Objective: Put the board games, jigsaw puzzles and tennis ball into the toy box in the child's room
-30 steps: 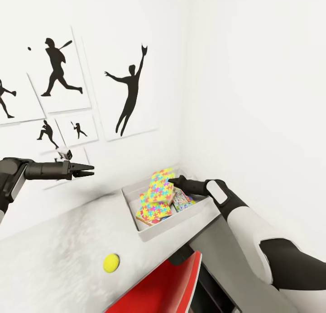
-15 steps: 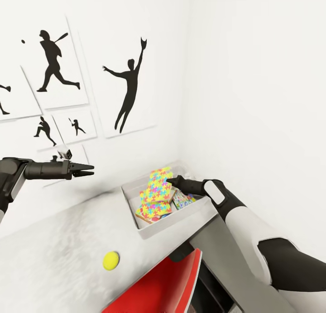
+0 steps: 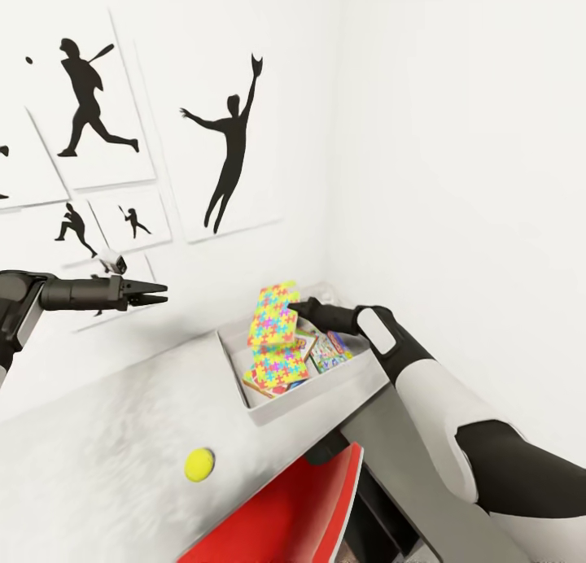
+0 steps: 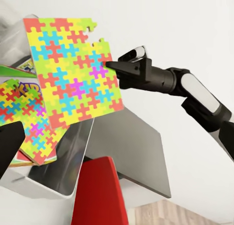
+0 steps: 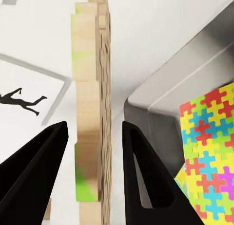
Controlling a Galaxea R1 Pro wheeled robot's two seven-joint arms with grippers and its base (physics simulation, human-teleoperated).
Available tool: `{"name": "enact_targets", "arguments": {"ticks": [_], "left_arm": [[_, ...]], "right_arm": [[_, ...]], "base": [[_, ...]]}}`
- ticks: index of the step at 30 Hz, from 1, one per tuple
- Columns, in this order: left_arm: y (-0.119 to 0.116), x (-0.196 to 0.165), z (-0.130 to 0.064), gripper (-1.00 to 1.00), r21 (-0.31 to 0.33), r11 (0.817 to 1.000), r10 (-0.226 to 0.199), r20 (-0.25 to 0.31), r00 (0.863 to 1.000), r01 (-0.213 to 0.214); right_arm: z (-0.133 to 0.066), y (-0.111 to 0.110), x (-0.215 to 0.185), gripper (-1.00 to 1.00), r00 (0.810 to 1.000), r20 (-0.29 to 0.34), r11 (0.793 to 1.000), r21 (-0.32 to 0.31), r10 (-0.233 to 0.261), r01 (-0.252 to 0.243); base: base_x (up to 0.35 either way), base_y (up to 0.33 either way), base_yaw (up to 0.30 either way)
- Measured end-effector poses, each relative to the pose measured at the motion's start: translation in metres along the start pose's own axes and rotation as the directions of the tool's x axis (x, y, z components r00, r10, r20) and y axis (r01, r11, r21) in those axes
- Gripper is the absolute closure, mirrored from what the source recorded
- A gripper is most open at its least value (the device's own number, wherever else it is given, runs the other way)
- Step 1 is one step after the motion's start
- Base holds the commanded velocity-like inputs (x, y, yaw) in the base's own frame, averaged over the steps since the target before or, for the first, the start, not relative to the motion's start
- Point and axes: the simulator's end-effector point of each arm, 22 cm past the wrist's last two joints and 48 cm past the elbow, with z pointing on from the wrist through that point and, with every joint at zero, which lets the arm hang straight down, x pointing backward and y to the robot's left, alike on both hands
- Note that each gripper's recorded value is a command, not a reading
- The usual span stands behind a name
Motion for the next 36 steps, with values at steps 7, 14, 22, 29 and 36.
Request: {"name": "enact_targets", "arguments": {"ticks": [7,14,22,29,36], "left_arm": [[0.013,0.006,0.002,-1.00,-0.003,0.999,-0.038,-0.002,0.999,0.038],[0.020,0.009,0.005,-1.00,-0.003,0.998,-0.055,-0.005,0.998,0.055],[0.027,0.013,0.010,-1.00,-0.001,0.998,-0.067,-0.012,0.998,0.067],[0.033,0.016,0.013,-1.00,-0.003,0.997,-0.078,-0.018,0.997,0.077],[0.040,0.019,0.015,-1.00,-0.005,0.996,-0.088,-0.023,0.996,0.088]], "right_arm": [[0.003,-0.006,0.001,1.00,1.000,-0.002,1.000,0.005,0.003,-0.003],[0.006,-0.013,0.003,1.00,1.000,-0.004,1.000,0.011,0.009,-0.009],[0.010,-0.021,0.006,1.00,1.000,-0.008,1.000,0.015,0.017,-0.017],[0.013,-0.030,0.010,1.00,1.000,-0.016,0.999,0.030,0.011,-0.011],[0.016,-0.037,0.013,1.00,1.000,-0.022,0.999,0.037,0.017,-0.016]], "base": [[0.000,0.000,0.000],[0.000,0.000,0.000],[0.000,0.000,0.000],[0.000,0.000,0.000],[0.000,0.000,0.000]]}}
